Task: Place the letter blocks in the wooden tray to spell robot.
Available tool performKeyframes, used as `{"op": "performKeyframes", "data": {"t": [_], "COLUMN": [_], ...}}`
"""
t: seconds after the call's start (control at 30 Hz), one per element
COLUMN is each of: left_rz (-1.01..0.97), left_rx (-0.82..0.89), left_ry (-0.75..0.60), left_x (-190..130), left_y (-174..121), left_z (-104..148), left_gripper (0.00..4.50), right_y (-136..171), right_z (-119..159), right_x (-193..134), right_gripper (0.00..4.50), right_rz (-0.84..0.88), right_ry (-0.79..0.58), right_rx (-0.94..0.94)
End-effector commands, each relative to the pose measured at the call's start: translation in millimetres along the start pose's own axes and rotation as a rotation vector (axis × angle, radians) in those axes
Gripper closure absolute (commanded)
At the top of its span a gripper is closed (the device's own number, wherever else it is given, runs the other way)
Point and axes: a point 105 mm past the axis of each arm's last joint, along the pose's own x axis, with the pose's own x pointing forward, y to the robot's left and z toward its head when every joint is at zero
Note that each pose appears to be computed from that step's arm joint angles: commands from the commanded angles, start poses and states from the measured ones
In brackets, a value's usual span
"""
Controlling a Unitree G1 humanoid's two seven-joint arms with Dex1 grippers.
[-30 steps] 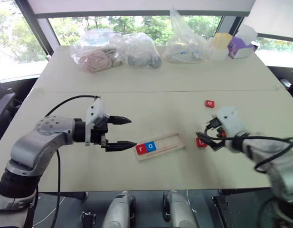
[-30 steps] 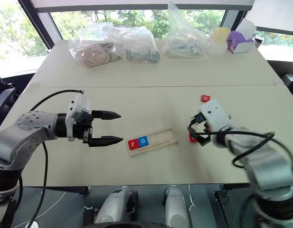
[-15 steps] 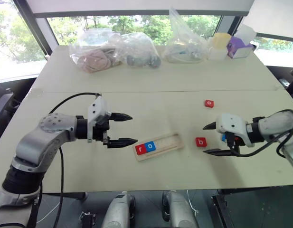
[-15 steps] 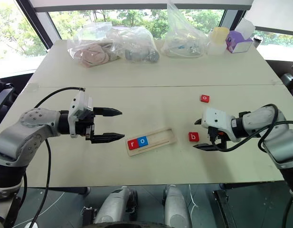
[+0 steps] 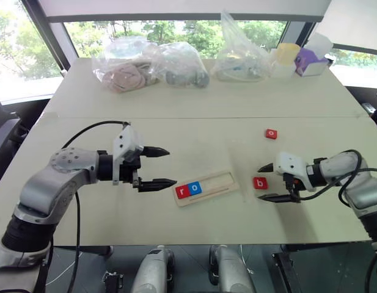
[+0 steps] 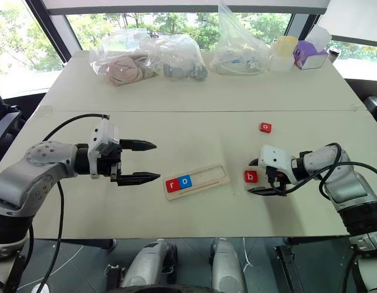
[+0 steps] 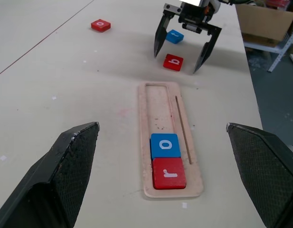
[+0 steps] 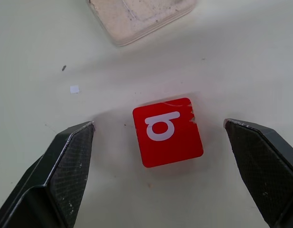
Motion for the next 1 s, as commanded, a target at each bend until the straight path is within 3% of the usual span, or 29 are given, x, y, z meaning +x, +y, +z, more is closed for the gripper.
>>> {"op": "performKeyframes", "data": {"t": [0.03, 0.07, 0.23, 0.4, 0.57, 0.7, 1.0], "left_rz": [0.004, 0.003, 0.006, 0.004, -0.015, -0.040, -0.060], "left_rx": [0.053, 0.053, 0.055, 0.056, 0.057, 0.073, 0.122], "left_ry": [-0.005, -0.005, -0.006, -0.005, 0.007, 0.038, 0.174], "left_x": [-1, -1, -1, -1, 0, -1, -21], "left_y": [-1, -1, 1, 0, -3, -7, -18], "left_z": [9, 9, 9, 9, 6, 1, -17], "left_gripper": [0.00, 0.00, 0.00, 0.00, 0.00, 0.00, 0.00], "right_y": [-5, -4, -8, -11, -7, 0, 9], "right_z": [3, 3, 3, 19, 76, 101, 120], "right_x": [-1, -1, -5, -12, -13, 0, 41], "right_gripper": [0.56, 0.85, 3.35, 3.35, 3.35, 3.35, 3.35], "right_rz": [-0.017, -0.015, -0.026, -0.030, 0.049, 0.132, 0.248], "right_ry": [-0.004, -0.002, 0.002, -0.013, -0.101, -0.134, -0.136], "right_rx": [-0.027, -0.031, -0.032, -0.062, -0.184, -0.236, -0.323]}}
